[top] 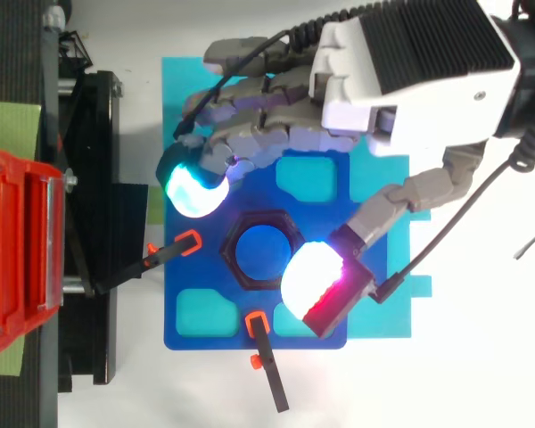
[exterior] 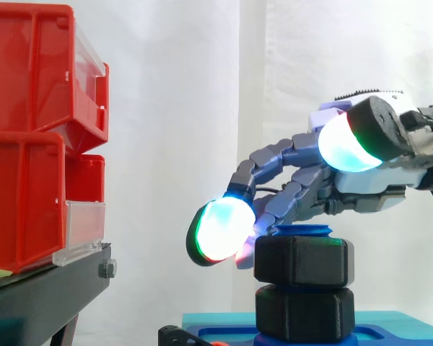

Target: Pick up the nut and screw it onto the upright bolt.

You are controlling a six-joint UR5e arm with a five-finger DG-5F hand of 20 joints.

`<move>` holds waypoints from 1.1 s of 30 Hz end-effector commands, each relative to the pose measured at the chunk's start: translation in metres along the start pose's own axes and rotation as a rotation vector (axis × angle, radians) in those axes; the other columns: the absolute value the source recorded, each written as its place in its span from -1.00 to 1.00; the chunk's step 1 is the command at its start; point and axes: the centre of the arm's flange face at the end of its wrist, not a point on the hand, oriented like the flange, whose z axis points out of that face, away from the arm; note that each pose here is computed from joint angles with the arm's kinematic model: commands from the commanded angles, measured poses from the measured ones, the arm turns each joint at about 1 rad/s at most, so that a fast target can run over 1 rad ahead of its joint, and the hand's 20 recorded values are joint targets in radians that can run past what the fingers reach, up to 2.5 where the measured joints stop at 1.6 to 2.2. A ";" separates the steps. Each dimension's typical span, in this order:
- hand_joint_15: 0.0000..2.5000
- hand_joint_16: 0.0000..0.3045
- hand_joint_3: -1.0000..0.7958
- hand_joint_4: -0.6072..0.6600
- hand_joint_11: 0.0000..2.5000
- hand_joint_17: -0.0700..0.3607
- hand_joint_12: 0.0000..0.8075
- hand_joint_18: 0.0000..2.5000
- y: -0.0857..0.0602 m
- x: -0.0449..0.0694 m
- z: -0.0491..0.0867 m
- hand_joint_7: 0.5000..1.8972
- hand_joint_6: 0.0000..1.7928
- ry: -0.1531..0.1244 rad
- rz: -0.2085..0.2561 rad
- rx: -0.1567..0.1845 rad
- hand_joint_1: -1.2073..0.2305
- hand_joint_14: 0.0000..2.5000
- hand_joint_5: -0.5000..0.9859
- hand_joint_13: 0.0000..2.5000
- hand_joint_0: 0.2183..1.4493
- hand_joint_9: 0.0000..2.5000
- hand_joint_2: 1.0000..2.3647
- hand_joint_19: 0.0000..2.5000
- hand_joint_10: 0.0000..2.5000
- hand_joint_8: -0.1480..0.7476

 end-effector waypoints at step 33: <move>-1.00 -0.60 -0.44 0.13 -1.00 -0.05 -0.06 -1.00 0.007 0.019 0.003 -0.92 -0.44 0.010 0.005 0.013 -0.02 -1.00 -0.67 -0.91 -0.69 -0.88 -1.00 -1.00 -1.00 -0.15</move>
